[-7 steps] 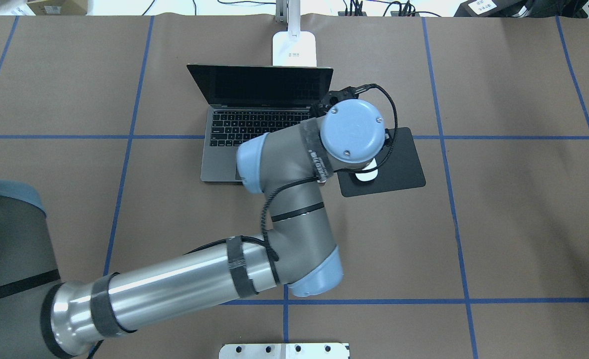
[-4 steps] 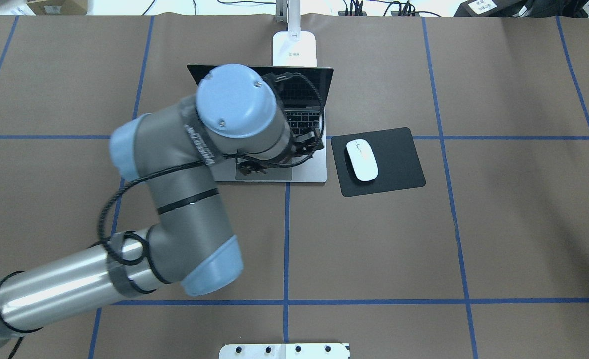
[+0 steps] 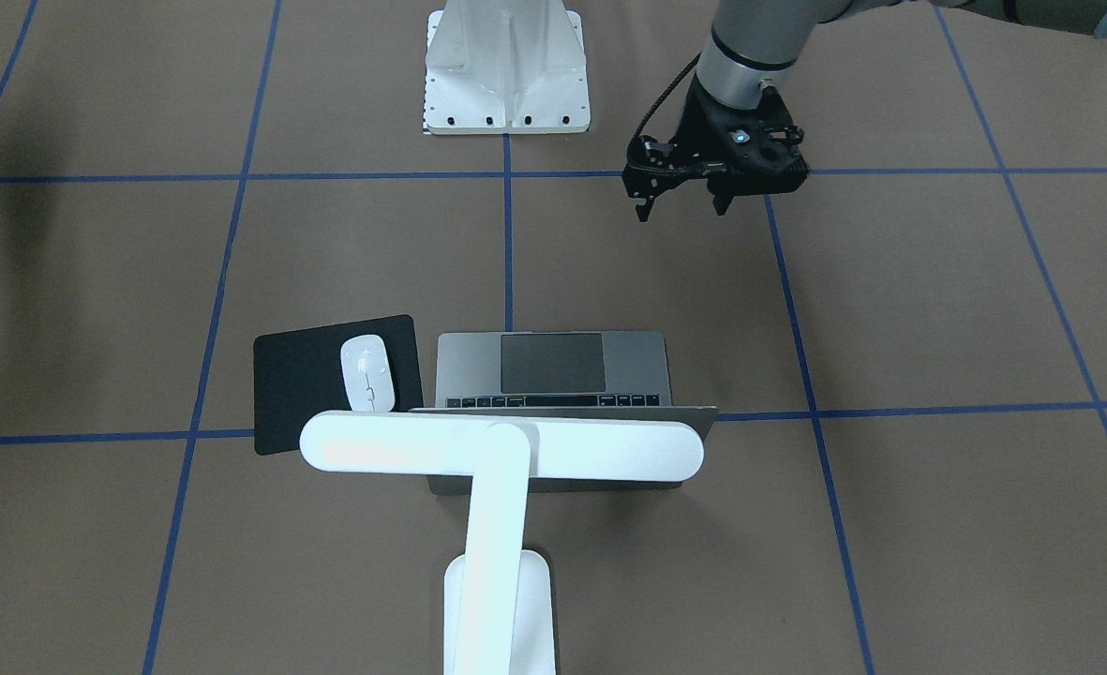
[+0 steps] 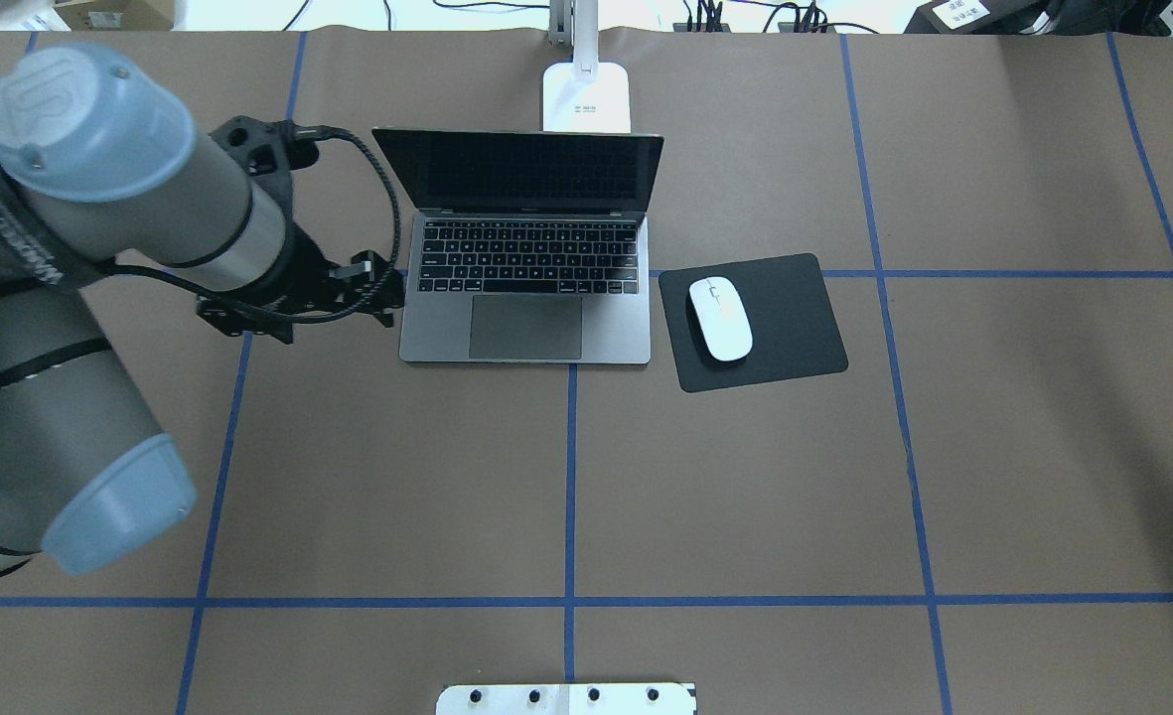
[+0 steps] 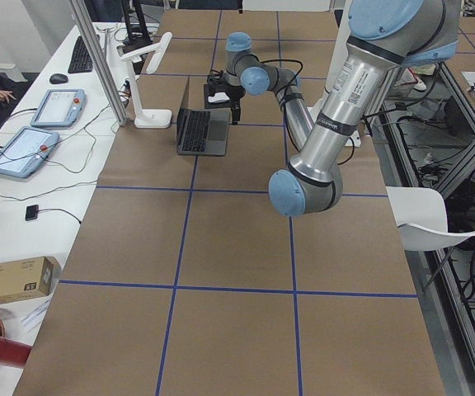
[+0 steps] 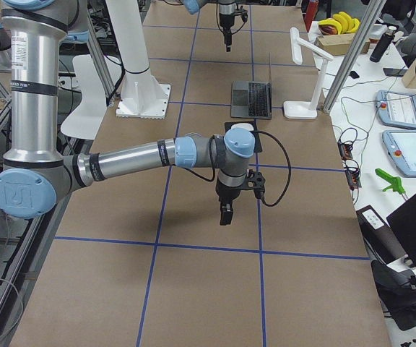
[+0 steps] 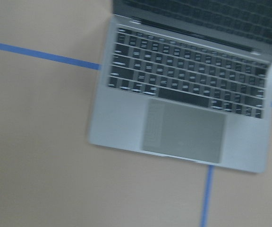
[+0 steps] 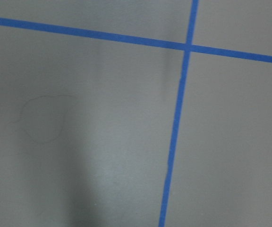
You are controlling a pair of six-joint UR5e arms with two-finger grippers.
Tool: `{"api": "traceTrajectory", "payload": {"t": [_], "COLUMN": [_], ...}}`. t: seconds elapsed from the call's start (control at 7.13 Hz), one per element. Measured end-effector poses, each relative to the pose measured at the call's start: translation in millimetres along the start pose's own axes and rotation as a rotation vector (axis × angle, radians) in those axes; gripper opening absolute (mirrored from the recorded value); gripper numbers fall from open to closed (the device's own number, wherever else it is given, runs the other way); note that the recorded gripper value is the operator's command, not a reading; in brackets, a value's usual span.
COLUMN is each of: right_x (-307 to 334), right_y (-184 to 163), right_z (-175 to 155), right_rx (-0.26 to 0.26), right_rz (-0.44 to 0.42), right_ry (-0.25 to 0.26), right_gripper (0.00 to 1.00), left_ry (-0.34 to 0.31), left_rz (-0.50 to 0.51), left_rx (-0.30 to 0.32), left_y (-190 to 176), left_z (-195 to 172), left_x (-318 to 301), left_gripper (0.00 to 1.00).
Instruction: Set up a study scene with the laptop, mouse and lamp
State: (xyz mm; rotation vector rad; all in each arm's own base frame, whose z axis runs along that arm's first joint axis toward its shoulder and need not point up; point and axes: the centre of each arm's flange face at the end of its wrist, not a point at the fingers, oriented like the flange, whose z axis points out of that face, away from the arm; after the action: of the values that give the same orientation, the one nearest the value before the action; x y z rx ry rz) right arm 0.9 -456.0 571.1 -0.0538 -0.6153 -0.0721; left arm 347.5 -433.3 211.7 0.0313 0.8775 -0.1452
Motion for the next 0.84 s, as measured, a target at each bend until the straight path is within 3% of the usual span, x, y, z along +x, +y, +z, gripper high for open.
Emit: {"api": "traceTrajectory", "payload": {"t": [0.28,0.84], "right_x": [4,2], "right_y": [-4,-12], "right_z": [-11,-16], "right_rx": [0.026,0.038], "right_rz": [0.055,0.055], "right_ry": [-0.001,-0.004], "right_gripper": [1.0,1.0], "left_ry": [-0.068,-0.14], "left_rz": [0.082,0.182], "left_rx": [-0.003,-0.04], "left_y": [-27,-104], "left_z": [-10,-31], "left_x": [-90,-262], "left_gripper": [0.99,0.99]}}
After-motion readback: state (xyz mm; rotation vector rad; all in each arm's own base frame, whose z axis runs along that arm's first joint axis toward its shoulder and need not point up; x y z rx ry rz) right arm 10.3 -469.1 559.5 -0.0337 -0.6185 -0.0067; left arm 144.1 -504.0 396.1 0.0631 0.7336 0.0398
